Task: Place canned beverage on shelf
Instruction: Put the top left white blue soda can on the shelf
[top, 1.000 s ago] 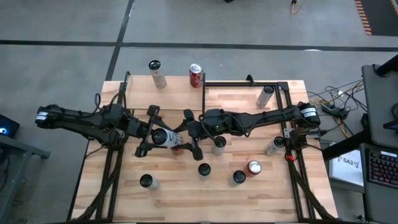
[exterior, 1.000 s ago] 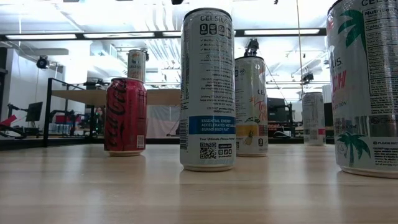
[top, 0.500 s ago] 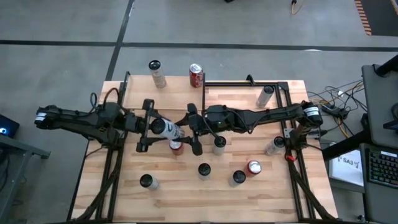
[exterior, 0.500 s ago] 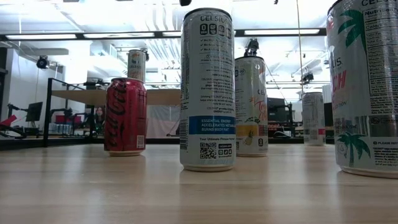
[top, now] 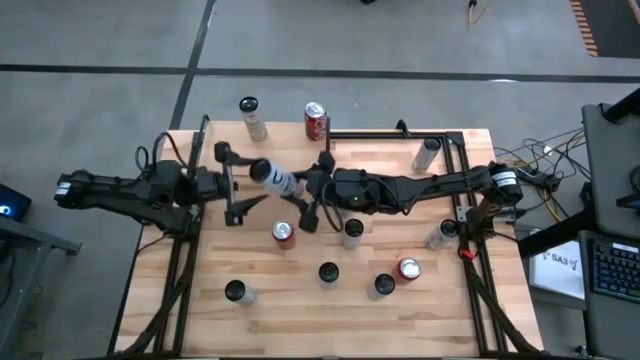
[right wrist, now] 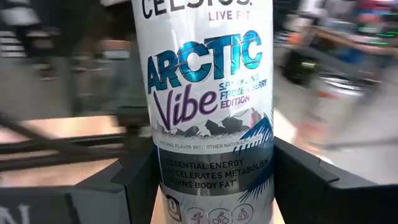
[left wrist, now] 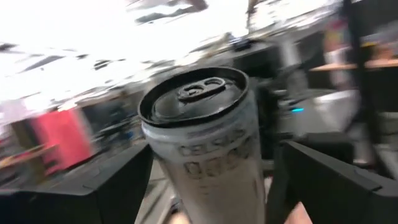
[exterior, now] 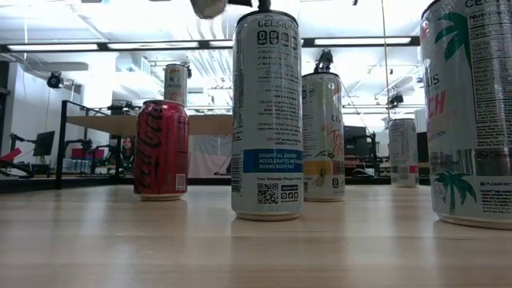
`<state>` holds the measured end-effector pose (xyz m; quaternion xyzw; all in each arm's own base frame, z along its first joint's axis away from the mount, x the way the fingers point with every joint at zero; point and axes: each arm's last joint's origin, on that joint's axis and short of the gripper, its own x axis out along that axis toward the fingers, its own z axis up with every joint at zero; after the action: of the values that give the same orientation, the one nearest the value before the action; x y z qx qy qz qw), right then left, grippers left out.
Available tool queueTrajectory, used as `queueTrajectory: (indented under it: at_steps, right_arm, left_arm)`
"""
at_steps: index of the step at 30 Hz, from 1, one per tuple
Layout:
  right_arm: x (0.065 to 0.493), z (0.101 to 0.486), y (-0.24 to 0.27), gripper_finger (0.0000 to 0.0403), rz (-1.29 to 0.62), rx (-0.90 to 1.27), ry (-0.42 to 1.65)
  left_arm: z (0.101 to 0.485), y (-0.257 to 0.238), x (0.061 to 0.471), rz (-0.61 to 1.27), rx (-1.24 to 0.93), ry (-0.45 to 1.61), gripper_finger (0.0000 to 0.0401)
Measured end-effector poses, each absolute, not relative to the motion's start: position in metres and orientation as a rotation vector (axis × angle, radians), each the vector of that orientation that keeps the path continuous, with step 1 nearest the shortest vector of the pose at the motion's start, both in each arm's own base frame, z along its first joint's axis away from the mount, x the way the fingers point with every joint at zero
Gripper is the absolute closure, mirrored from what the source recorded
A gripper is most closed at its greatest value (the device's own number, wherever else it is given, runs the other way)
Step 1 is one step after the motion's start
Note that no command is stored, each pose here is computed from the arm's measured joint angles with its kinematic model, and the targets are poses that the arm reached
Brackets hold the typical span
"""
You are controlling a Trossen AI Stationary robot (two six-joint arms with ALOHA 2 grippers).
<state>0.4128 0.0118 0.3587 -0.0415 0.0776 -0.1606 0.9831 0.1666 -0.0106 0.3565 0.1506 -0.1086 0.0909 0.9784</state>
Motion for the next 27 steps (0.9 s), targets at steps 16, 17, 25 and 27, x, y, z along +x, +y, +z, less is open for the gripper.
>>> queueTrajectory:
  at_steps: [16,17,25,27]
  right_arm:
    - [0.421,0.335,0.005,0.0169,-0.82,-0.126,0.185]
    - [0.421,0.336,0.006,0.0169,-0.819,-0.123,0.182]
    - [0.421,0.336,0.011,0.0169,-0.805,-0.133,0.184]
    - [0.421,0.336,0.012,0.0169,-0.804,-0.133,0.184]
  left_arm:
    - [0.341,-0.004,0.199,0.456,0.11,-0.215,0.006]
    - [0.34,-0.003,0.201,0.462,0.101,-0.225,0.006]
    - [0.333,0.007,0.218,0.509,0.027,-0.252,0.006]
    - [0.331,0.01,0.222,0.519,0.008,-0.26,0.006]
